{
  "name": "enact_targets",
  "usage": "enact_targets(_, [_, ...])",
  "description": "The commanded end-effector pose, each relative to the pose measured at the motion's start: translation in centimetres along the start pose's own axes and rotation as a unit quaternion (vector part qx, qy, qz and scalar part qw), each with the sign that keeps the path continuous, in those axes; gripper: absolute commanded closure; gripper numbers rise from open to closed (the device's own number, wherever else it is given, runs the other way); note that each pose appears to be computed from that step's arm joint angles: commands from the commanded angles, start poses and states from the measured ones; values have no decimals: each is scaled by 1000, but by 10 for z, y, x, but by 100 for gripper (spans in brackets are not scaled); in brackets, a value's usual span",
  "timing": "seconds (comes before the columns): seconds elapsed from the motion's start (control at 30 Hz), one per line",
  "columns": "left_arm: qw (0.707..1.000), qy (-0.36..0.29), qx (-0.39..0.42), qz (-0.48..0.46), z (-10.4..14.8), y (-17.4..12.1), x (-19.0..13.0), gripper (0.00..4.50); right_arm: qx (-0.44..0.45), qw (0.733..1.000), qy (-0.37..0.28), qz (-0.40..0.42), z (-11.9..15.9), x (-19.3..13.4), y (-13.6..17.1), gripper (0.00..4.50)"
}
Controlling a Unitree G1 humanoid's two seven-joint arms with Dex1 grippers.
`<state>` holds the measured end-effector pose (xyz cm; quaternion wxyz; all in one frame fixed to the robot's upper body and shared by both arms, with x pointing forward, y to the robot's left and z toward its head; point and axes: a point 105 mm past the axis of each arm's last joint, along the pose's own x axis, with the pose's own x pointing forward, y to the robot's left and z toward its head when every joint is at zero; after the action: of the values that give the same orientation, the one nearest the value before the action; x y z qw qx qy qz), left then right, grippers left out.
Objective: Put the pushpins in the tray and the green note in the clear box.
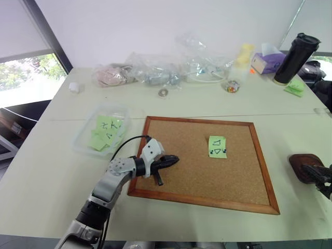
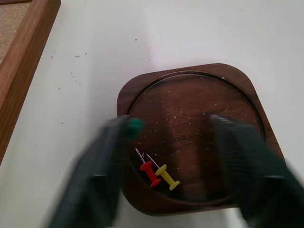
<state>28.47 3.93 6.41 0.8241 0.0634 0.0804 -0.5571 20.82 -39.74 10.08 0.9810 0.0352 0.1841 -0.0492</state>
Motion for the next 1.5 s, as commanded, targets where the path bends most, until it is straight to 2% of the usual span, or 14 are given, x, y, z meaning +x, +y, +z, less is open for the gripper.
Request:
enact_targets(0.03, [999,27,-28,-25,-20,-13,5,450,-10,999,-34,11,21,-6,5,1])
enact_targets(0.1, [999,27,-27,-25,-20,-13,5,450,-12,999,-41,18,26,-6,9,1])
enact_targets(0.2, [999,27,-27,-26,-20,-12,5,450,-26,995,-63,66,48,-5,35,1])
enact_targets(0.33, [999,29,-25,-25,-20,-10,5,450,-67,975,-84,193,75,2,110,1])
enact_targets(0.53, [999,32,-22,-23,-20,-8,3,450,-111,946,-72,297,75,10,181,1])
enact_targets(0.6, [999,32,-22,-21,-19,-8,2,450,-128,939,-57,314,68,14,194,1])
enact_targets(0.77, [999,32,-22,-12,-19,-6,0,450,-173,927,-15,334,37,22,208,1])
enact_targets(1.13, [999,34,-21,-6,-18,-4,-3,450,-182,931,-3,316,15,39,199,1])
enact_targets(1.23, [999,34,-18,-4,-16,-2,-3,450,-176,935,-2,307,13,44,193,78])
enact_targets(1.33, [999,34,-17,-3,-16,-1,-4,450,-175,937,-4,302,12,48,190,232])
enact_targets(1.37, [999,35,-18,-3,-16,-2,-4,450,-174,938,-5,300,12,50,189,268])
enact_targets(1.43, [999,36,-19,-3,-17,-2,-5,450,-173,939,-7,298,13,52,189,383])
enact_targets(1.47, [999,36,-19,-4,-17,-2,-5,450,-172,939,-8,298,13,53,189,427])
enact_targets(1.5, [999,36,-20,-4,-17,-2,-5,450,-173,939,-8,298,13,54,189,439])
